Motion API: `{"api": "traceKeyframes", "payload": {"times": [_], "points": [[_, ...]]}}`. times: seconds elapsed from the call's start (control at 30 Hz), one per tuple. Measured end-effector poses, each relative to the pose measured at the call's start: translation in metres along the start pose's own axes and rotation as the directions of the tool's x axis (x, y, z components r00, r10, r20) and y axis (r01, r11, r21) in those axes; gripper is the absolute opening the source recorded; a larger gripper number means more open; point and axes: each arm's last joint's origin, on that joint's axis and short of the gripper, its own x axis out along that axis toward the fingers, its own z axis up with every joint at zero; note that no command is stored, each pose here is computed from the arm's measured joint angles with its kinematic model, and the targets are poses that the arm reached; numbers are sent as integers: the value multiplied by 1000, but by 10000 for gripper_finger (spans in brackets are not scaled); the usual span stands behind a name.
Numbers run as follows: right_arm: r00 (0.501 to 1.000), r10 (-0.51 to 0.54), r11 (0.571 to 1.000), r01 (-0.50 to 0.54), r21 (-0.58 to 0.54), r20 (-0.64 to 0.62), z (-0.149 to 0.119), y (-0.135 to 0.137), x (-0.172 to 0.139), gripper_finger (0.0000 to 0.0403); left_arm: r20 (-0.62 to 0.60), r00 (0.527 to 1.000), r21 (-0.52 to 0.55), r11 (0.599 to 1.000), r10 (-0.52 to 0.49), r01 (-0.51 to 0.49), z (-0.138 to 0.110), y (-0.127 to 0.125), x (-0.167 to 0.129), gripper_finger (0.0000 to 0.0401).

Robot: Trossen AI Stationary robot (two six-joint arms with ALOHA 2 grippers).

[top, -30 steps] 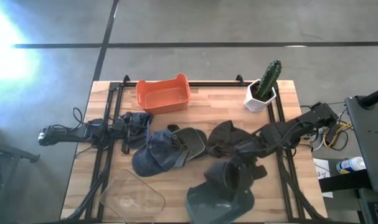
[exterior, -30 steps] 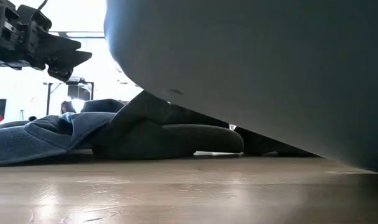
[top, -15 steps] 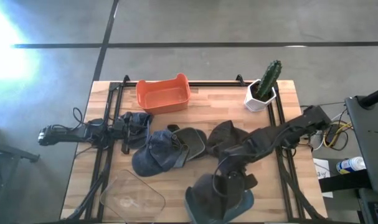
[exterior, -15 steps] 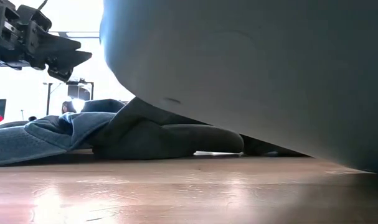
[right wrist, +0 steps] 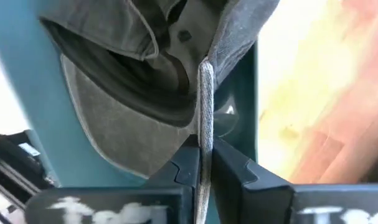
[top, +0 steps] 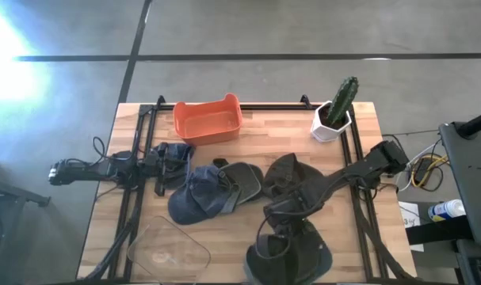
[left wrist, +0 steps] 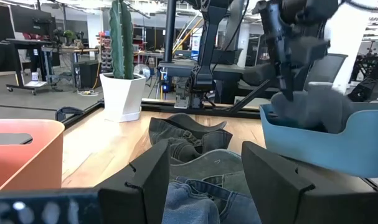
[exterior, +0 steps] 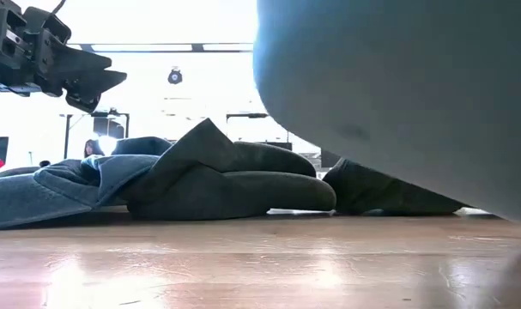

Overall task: Pick & Place hat
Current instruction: Put the top black cap into the blue bin, then put the top blue cap into the orange bin

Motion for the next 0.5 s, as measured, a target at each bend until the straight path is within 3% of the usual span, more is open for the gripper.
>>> {"api": "traceKeyframes", "payload": {"times": [0.23, 0.37, 0.5], "points": [[961, -275, 959, 276, 65, -12, -22, 4, 4, 82, 0, 1000, 0, 1000, 0, 0, 0, 0, 0, 193], [954, -294, 951, 298, 84, -61, -46, 18, 2, 111, 0, 1000, 0, 1000, 0, 0, 0, 0, 0, 193], [947, -319, 942, 320, 97, -31, -69, 30, -9, 135, 0, 1000, 0, 1000, 0, 0, 0, 0, 0, 193]]}}
